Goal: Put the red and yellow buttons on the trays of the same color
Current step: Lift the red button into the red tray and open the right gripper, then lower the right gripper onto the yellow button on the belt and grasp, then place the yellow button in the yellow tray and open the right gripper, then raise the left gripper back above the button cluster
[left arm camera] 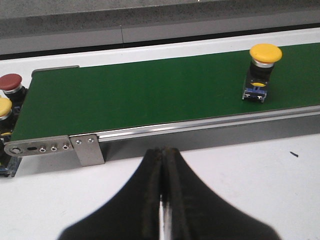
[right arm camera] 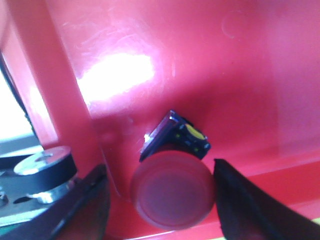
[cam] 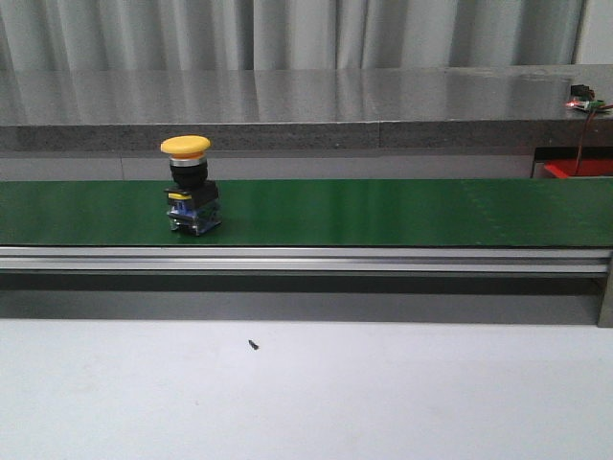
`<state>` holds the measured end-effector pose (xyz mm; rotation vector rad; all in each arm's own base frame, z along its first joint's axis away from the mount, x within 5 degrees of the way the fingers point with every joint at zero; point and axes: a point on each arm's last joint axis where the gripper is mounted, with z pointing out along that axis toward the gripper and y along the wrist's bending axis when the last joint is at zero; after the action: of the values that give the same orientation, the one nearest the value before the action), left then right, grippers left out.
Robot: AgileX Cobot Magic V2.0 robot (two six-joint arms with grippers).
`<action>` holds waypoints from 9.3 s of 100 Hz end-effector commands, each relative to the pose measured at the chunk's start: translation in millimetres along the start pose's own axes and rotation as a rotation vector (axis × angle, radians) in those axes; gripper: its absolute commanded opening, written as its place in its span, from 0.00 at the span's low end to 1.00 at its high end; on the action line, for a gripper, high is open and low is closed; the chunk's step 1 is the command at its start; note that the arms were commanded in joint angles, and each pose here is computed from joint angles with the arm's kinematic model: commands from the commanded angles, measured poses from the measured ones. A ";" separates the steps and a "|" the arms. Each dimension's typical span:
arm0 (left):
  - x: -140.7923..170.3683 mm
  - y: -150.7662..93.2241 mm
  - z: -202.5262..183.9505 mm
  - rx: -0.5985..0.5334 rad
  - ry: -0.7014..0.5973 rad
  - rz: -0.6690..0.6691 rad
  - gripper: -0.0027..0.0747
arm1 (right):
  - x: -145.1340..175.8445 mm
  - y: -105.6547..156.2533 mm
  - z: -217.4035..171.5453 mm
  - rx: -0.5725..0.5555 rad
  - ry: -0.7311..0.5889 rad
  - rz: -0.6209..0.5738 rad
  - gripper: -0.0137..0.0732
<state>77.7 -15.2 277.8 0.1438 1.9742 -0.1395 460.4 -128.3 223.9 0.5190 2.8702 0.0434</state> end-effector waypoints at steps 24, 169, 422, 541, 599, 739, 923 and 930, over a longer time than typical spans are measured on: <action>-13.5 0.6 -2.9 -0.007 -0.088 -0.022 0.01 | 4.0 2.2 -80.3 -0.014 -0.152 -0.014 0.70; -13.5 0.6 -2.9 -0.007 -0.088 -0.022 0.01 | 225.8 182.2 -191.8 -0.384 -0.270 -0.570 0.79; -13.5 0.6 -2.9 -0.007 -0.088 -0.022 0.01 | 192.7 271.1 -100.4 -0.246 -0.100 -0.271 0.34; -13.5 0.6 -2.9 -0.007 -0.088 -0.022 0.01 | 160.9 -6.7 -134.6 0.081 -0.321 0.104 0.34; -13.5 0.6 -2.9 -0.007 -0.088 -0.022 0.01 | 124.1 -21.4 -30.3 0.079 -0.140 0.172 0.34; -13.5 0.6 -2.9 -0.007 -0.088 -0.022 0.01 | 167.6 36.9 -143.7 -0.024 -0.383 -0.065 0.08; -27.3 5.1 -4.1 -0.050 -0.240 -0.046 0.01 | 347.6 5.0 -167.2 -0.205 -0.857 -0.233 0.02; -28.7 6.2 -4.0 -0.061 -0.254 -0.050 0.01 | 347.6 5.0 -167.2 -0.205 -0.857 -0.233 0.02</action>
<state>82.9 -11.7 289.7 0.0800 1.8270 -0.1222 104.5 -0.3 298.9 0.1170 2.1297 0.0607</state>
